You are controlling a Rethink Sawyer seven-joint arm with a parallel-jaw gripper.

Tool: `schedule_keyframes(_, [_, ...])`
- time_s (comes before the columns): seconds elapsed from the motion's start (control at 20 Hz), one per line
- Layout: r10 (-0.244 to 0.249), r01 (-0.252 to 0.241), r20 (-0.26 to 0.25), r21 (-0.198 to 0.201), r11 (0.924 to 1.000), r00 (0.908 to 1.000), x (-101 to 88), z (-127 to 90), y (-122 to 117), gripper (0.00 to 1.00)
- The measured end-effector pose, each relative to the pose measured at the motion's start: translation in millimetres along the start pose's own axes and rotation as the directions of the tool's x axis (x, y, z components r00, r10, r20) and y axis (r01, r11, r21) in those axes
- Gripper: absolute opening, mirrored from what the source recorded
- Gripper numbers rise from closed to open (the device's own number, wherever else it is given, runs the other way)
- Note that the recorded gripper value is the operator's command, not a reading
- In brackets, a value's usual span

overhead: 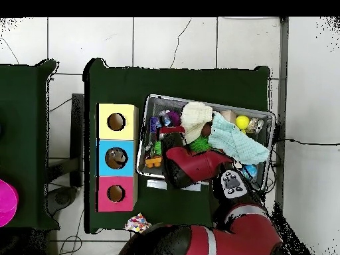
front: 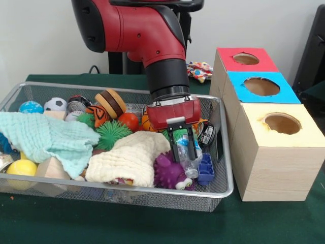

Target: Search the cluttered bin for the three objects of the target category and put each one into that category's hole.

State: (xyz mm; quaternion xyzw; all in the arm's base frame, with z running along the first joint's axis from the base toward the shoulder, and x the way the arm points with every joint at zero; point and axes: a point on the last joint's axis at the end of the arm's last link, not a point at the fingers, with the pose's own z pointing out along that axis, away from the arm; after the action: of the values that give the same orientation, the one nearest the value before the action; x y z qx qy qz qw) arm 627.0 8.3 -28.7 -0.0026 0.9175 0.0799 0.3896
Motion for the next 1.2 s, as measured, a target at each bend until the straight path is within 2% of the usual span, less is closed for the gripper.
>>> schedule_keyframes(0.55, [0.002,-0.002,-0.019,0.003,1.0000,0.9998,0.8,1,2,0.00])
schedule_keyframes(1.2, [-0.002,0.004,-0.057,0.023,0.9997,0.9984,-10.3,-1,2,0.00])
